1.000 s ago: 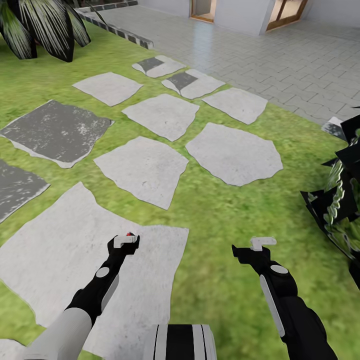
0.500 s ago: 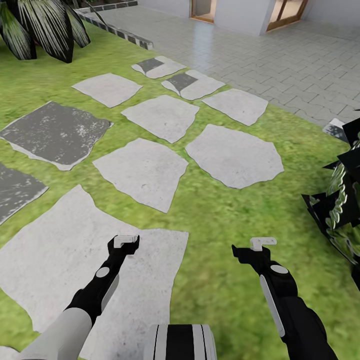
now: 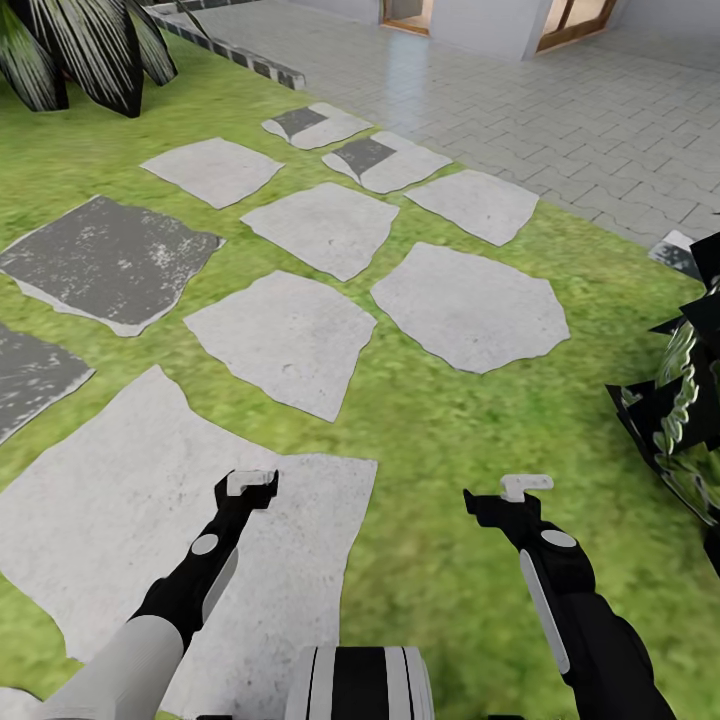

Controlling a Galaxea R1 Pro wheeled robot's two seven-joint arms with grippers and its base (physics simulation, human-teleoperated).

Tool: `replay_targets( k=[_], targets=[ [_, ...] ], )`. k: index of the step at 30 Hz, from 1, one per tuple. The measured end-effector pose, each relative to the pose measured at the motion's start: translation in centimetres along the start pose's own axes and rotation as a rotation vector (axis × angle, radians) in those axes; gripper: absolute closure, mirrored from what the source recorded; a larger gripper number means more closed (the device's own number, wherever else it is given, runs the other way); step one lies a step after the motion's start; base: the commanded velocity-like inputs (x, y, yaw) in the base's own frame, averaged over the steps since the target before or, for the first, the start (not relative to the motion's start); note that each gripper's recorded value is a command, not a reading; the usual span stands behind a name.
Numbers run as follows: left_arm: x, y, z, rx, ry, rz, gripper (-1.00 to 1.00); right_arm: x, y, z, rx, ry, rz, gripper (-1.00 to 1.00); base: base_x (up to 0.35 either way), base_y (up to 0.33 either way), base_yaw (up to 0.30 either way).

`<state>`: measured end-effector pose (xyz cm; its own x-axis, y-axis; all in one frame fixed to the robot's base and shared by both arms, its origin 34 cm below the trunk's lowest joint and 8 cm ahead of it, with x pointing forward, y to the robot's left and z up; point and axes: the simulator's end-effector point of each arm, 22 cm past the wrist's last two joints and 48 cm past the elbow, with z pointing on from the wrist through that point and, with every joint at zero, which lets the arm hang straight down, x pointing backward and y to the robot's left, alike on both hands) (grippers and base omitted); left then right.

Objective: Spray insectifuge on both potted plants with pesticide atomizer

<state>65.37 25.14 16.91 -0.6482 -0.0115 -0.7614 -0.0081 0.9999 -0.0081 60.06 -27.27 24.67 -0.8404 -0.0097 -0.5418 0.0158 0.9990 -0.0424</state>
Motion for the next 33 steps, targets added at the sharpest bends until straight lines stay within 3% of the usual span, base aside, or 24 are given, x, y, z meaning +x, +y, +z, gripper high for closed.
replay_targets(
  k=[18, 33],
  targets=[
    [2.8, 0.0, 0.5, -0.001, 0.041, 0.003, -1.00, 2.1, 0.1, 1.3, -0.001, 0.041, -0.001, -1.00, 0.000, 0.000, 0.000],
    [3.1, 0.0, 0.5, 0.001, 0.046, 0.004, -1.00, 2.4, 0.1, 1.4, 0.000, 0.046, -0.002, -1.00, 0.000, 0.000, 0.000]
  ],
)
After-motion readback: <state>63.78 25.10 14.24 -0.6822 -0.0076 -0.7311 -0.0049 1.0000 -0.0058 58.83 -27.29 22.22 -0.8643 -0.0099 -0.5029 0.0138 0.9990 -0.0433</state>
